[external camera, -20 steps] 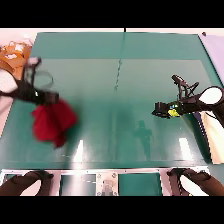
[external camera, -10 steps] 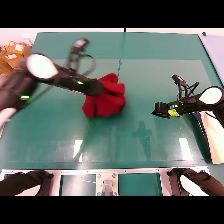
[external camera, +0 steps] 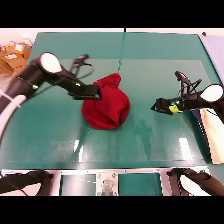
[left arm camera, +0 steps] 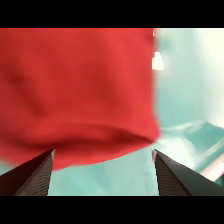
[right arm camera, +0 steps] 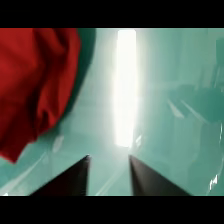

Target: Fold the shirts.

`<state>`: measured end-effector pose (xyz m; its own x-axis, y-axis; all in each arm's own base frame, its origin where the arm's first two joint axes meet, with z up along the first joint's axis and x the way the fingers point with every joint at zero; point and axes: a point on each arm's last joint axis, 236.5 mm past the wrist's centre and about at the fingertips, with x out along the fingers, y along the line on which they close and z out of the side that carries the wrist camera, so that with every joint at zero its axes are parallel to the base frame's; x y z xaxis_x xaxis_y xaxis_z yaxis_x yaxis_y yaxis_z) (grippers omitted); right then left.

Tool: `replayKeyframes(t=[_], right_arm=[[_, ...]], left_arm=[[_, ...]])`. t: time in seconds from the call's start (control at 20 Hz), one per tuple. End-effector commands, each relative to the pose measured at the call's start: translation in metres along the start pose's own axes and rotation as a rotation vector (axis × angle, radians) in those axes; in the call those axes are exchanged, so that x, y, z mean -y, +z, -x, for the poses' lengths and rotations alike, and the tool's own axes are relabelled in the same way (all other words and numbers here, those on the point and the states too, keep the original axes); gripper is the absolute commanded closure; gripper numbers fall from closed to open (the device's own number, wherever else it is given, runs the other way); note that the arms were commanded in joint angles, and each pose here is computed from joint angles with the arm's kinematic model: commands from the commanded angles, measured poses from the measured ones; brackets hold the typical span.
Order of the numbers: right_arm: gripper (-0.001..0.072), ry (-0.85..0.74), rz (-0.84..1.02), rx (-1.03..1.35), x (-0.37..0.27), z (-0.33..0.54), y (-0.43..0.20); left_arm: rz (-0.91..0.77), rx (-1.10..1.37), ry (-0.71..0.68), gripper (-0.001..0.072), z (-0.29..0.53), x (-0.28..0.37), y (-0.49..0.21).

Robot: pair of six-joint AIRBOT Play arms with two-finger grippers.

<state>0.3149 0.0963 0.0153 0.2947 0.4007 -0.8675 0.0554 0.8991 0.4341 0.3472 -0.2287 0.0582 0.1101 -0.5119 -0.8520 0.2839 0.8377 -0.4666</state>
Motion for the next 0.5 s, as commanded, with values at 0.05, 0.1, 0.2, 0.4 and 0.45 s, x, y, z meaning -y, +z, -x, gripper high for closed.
replayKeyframes(t=[0.05,0.1,0.2,0.4,0.45], right_arm=[[0.0331,0.097,0.008,0.002,-0.015,-0.023,0.036],[0.0331,0.136,-0.005,-0.022,-0.020,-0.037,0.043],[0.0331,0.196,-0.043,-0.066,-0.025,-0.063,0.055],[0.0331,0.256,-0.062,-0.135,-0.036,-0.118,0.080],[0.0329,0.258,-0.053,-0.154,-0.040,-0.131,0.082]], left_arm=[[0.121,-0.073,0.179,-0.0007,0.016,-0.084,-0.034],[0.142,-0.080,0.182,-0.0007,0.003,-0.092,-0.041],[0.197,-0.039,0.143,-0.0007,-0.026,-0.098,-0.046],[0.237,0.246,-0.095,0.0004,-0.033,-0.056,0.019],[0.233,0.316,-0.121,0.0003,-0.029,-0.049,0.035]])
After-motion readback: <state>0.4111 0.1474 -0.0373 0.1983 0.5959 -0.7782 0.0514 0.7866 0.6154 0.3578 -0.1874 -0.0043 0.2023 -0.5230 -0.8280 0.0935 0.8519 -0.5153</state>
